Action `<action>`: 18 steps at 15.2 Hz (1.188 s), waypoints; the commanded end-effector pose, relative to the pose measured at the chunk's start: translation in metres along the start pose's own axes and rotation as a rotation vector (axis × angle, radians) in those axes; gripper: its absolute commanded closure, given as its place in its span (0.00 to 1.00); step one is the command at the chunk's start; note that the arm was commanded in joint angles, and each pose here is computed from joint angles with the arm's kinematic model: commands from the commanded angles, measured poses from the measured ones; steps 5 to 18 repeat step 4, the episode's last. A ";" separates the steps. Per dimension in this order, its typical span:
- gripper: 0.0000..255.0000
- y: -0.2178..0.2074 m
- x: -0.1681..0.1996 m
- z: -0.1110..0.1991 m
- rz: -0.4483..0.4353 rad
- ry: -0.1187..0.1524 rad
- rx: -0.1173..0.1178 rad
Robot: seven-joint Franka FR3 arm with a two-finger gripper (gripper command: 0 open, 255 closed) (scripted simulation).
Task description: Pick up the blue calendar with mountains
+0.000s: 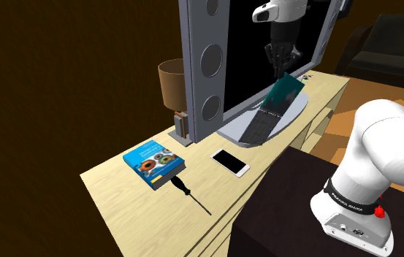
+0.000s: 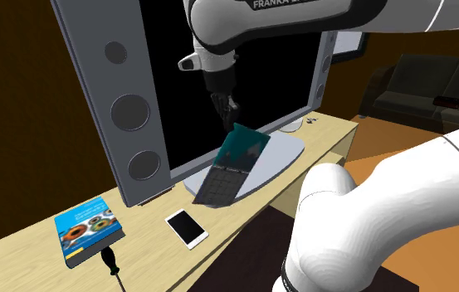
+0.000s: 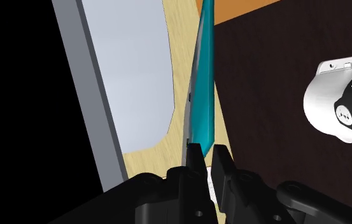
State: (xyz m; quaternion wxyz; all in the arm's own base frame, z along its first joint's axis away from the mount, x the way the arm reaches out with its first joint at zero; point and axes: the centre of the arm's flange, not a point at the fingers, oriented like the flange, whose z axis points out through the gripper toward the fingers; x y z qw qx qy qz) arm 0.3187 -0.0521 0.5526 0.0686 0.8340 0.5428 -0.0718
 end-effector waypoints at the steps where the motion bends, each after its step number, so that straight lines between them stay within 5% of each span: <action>1: 1.00 0.000 -0.003 -0.011 0.000 0.000 0.000; 18: 1.00 0.000 -0.005 -0.017 0.000 0.000 0.000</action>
